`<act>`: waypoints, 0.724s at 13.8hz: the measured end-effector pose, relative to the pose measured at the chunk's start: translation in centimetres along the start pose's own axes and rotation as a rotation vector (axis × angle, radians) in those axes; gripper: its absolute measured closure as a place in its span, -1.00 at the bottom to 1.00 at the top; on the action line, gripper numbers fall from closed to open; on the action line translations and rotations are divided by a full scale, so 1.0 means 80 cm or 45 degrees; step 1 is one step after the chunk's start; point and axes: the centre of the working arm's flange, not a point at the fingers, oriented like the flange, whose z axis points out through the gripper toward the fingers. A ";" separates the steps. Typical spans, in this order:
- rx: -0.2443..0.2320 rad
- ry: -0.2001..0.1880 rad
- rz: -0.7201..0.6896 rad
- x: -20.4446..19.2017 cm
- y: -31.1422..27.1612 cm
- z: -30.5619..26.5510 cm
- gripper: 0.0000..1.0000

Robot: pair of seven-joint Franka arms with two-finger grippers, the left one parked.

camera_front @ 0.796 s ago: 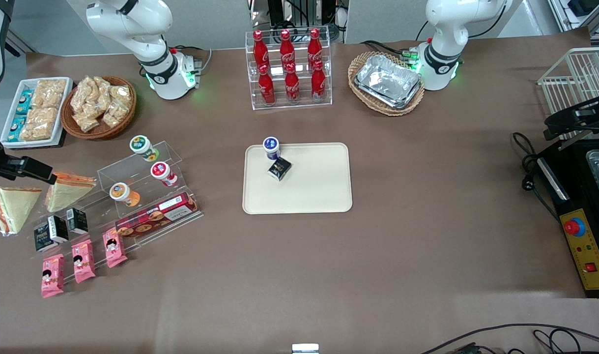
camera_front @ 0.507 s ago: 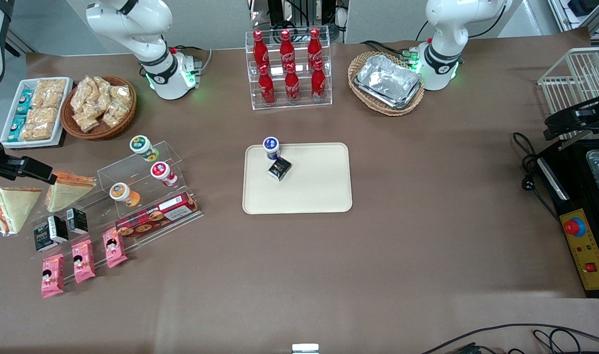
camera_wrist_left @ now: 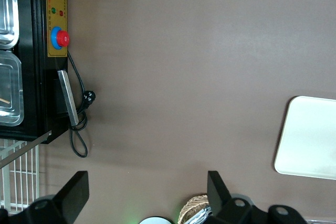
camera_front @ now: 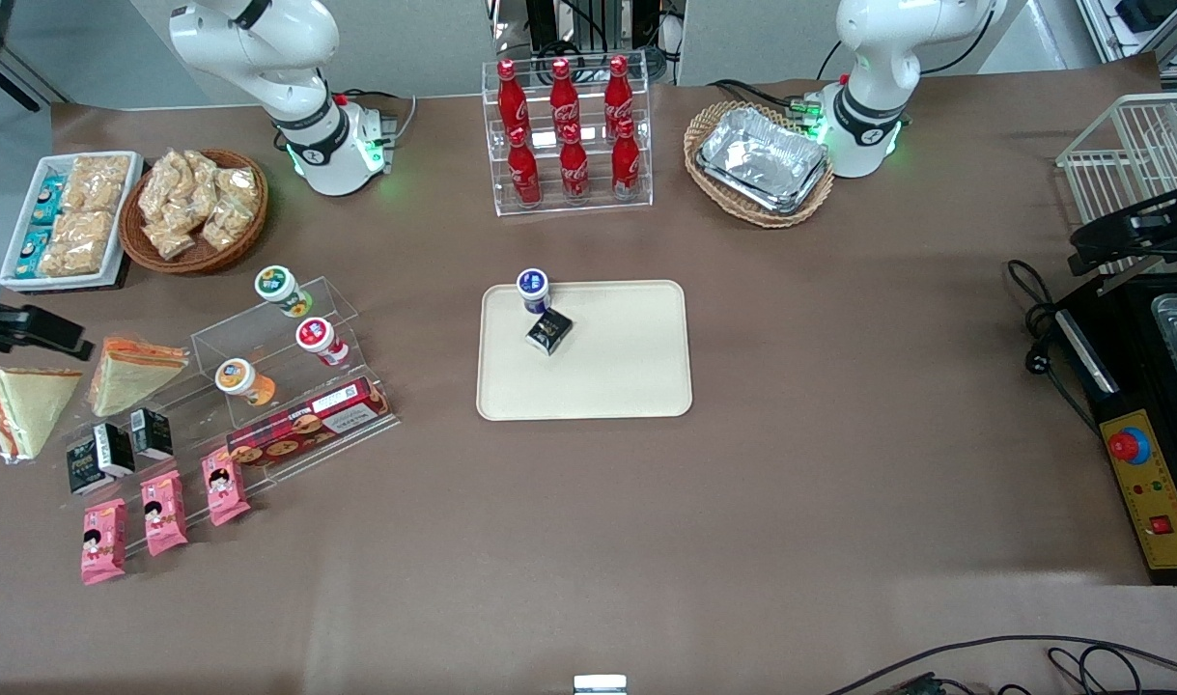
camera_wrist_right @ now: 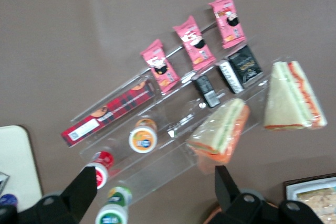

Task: Place sandwich on tray

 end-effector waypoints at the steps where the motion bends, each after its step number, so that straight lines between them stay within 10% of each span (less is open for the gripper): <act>1: -0.003 0.007 -0.011 -0.001 0.023 -0.003 -1.00; 10: -0.024 -0.001 -0.193 -0.020 0.190 0.000 -1.00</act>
